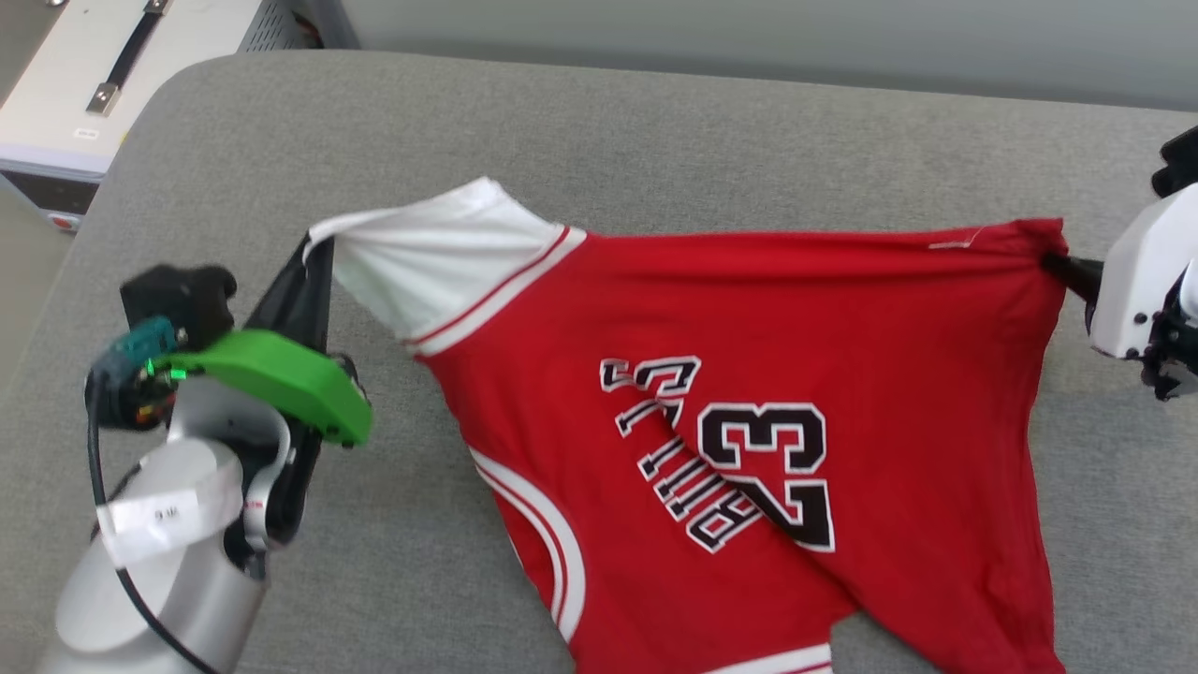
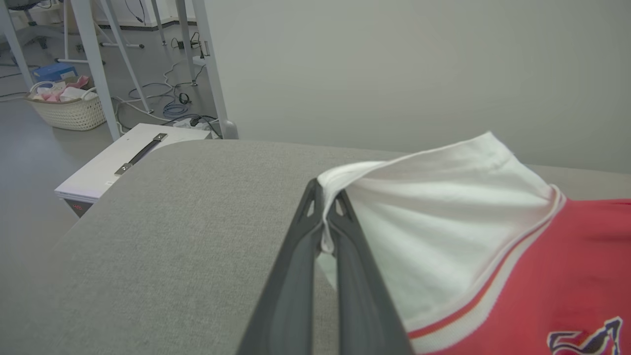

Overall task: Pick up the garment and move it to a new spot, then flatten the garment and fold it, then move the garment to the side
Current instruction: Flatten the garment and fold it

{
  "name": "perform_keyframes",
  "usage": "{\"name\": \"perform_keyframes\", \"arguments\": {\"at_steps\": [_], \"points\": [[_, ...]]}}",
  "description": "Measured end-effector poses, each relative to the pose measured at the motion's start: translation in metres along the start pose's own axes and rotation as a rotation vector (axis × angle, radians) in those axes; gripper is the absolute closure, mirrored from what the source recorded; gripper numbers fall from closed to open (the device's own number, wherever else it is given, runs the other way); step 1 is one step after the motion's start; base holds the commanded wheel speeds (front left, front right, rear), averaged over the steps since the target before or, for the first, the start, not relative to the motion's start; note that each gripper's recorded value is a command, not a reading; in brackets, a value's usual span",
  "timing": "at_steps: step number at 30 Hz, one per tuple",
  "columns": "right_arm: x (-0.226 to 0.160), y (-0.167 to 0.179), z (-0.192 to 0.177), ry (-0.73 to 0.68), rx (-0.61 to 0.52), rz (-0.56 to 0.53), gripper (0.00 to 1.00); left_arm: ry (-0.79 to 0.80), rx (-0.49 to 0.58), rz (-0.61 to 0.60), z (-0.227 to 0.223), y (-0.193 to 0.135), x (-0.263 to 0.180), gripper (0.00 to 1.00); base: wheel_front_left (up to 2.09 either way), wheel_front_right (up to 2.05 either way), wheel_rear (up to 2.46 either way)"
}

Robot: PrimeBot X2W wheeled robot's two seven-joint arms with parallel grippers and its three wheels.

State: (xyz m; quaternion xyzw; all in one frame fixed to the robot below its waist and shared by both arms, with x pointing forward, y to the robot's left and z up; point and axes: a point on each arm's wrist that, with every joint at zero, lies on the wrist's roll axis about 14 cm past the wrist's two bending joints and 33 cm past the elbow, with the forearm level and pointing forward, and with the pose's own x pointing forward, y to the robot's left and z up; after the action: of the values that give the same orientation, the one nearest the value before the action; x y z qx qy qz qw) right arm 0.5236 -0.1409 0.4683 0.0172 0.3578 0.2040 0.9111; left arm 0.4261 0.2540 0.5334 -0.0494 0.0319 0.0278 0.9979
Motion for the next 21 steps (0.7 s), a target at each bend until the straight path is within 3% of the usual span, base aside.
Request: {"name": "perform_keyframes", "arguments": {"at_steps": [11,21], "points": [[-0.064,-0.036,0.111,-0.438,-0.051,-0.169,1.0,-0.17,0.075,-0.13,0.107,-0.043,0.087,1.0,0.0,0.0,0.0],[-0.115,-0.037,0.228,-0.791,-0.134,-0.239,1.0,-0.367,0.133,-0.102,0.205,-0.057,0.148,1.0,0.0,0.0,0.0]]}}
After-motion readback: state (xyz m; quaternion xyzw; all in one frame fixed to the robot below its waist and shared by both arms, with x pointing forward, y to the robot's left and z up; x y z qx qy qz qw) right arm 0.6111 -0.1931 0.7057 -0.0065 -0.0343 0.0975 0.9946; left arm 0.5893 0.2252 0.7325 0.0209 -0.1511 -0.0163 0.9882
